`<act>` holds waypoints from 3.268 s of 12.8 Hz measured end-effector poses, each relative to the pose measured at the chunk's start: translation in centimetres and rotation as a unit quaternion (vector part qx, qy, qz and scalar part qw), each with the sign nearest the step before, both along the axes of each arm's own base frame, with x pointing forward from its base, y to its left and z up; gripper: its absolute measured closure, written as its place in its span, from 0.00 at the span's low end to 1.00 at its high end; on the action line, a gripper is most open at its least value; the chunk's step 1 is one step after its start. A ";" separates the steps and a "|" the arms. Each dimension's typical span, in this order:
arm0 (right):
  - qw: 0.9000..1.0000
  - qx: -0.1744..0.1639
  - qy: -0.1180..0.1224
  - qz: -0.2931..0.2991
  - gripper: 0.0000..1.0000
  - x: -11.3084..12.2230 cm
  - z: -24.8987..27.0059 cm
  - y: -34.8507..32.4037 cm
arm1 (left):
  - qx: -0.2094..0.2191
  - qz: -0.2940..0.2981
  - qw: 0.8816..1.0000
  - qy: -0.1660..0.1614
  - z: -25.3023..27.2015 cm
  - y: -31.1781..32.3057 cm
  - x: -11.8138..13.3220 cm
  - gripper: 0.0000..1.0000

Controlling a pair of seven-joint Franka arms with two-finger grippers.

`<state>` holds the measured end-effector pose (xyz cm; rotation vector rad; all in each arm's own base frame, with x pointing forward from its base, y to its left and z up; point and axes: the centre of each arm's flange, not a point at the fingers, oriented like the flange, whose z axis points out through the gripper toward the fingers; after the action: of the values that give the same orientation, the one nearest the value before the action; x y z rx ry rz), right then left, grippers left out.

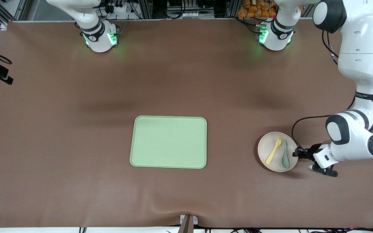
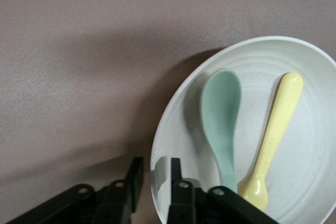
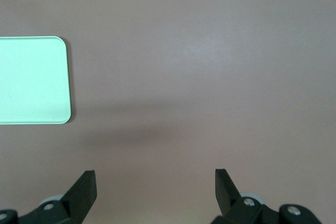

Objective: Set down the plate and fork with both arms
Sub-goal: 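Close the left gripper on the white plate's rim, then carry the plate with the left gripper onto the green tray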

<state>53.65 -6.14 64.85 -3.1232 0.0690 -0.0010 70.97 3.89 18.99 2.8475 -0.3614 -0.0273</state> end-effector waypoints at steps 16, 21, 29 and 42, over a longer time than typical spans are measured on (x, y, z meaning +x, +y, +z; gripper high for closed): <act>1.000 0.000 0.000 0.003 0.00 0.0 0.0 0.3 | 0.000 0.000 1.000 -0.006 0.5 0.1 0.3 0.96; 1.000 0.000 0.000 0.003 0.00 0.0 0.0 0.3 | -0.001 0.001 1.000 -0.012 1.0 0.1 0.7 0.96; 1.000 0.000 0.000 0.003 0.00 0.0 0.0 0.3 | -0.039 0.057 0.998 -0.009 2.9 -2.4 1.4 0.96; 1.000 0.000 0.000 0.003 0.00 0.0 0.0 0.3 | -0.050 0.174 0.982 0.046 7.2 -21.5 1.0 0.96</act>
<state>53.67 -5.85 64.87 -3.1226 0.0610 -0.0007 71.93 -17.62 26.23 2.7557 0.1511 -0.0696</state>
